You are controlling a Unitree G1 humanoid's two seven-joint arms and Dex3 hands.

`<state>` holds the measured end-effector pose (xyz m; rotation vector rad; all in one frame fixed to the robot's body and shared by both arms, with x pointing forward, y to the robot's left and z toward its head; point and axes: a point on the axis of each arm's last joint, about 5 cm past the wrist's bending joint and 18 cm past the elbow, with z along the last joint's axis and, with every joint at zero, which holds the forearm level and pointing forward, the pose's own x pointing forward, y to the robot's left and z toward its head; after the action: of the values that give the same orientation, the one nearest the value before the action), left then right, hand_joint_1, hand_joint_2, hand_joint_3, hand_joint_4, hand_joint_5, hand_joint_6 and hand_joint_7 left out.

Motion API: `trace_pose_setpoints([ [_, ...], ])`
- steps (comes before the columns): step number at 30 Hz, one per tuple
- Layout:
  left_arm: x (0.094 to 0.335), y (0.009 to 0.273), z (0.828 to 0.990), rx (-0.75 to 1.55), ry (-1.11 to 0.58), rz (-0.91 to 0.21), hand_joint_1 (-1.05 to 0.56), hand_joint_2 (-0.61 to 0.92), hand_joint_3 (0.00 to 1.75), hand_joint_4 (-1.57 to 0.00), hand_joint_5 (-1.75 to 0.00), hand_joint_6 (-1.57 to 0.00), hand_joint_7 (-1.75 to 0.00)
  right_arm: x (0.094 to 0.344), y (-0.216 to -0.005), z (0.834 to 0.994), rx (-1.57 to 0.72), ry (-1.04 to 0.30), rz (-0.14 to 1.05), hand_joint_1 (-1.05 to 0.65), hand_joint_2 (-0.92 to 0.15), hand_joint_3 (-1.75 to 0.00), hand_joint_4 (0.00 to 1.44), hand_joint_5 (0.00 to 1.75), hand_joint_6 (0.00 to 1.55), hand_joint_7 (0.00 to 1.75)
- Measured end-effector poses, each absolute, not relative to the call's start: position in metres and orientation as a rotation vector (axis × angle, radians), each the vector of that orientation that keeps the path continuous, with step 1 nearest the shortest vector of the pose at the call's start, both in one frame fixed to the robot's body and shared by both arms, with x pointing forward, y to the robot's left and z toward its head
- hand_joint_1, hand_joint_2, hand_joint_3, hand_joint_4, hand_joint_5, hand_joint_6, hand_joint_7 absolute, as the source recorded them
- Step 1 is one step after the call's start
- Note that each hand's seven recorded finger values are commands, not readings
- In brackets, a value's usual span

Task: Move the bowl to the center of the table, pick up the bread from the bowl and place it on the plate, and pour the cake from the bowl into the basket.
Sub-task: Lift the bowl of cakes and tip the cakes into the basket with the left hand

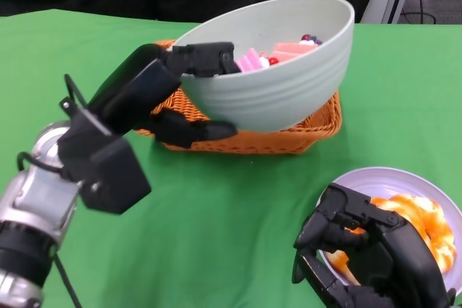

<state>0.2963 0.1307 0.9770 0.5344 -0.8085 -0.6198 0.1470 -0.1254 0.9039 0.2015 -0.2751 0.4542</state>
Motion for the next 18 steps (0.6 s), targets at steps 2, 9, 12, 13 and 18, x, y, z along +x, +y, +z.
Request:
trace_pose_setpoints([
  [2, 0.3, 0.126, 0.977, 0.522, -0.791, -0.621, -0.17, 0.76, 0.76, -0.61, -1.72, -0.62, -1.4, 0.147, -0.125, 0.902, 0.202, -0.27, 0.456, -0.2, -0.45, -1.05, 0.65, 1.63, 0.58, 1.44],
  [9, 0.31, 0.107, 0.982, 0.451, -0.748, -0.611, -0.24, 0.84, 0.64, -0.69, -1.75, -0.58, -1.49, 0.148, -0.124, 0.898, 0.207, -0.258, 0.465, -0.2, -0.47, -1.01, 0.65, 1.62, 0.59, 1.42],
  [12, 0.312, 0.099, 0.981, 0.415, -0.725, -0.612, -0.25, 0.88, 0.58, -0.7, -1.75, -0.56, -1.52, 0.148, -0.123, 0.897, 0.208, -0.253, 0.466, -0.21, -0.48, -1.0, 0.65, 1.62, 0.59, 1.42],
  [13, 0.312, 0.097, 0.981, 0.404, -0.719, -0.612, -0.23, 0.89, 0.57, -0.7, -1.75, -0.56, -1.52, 0.148, -0.123, 0.897, 0.208, -0.254, 0.466, -0.21, -0.48, -1.0, 0.65, 1.62, 0.59, 1.42],
  [18, 0.316, 0.086, 0.982, 0.287, -0.65, -0.587, -0.23, 0.92, 0.52, -0.75, -1.75, -0.57, -1.51, 0.148, -0.123, 0.896, 0.208, -0.255, 0.471, -0.22, -0.48, -0.98, 0.65, 1.61, 0.61, 1.41],
])
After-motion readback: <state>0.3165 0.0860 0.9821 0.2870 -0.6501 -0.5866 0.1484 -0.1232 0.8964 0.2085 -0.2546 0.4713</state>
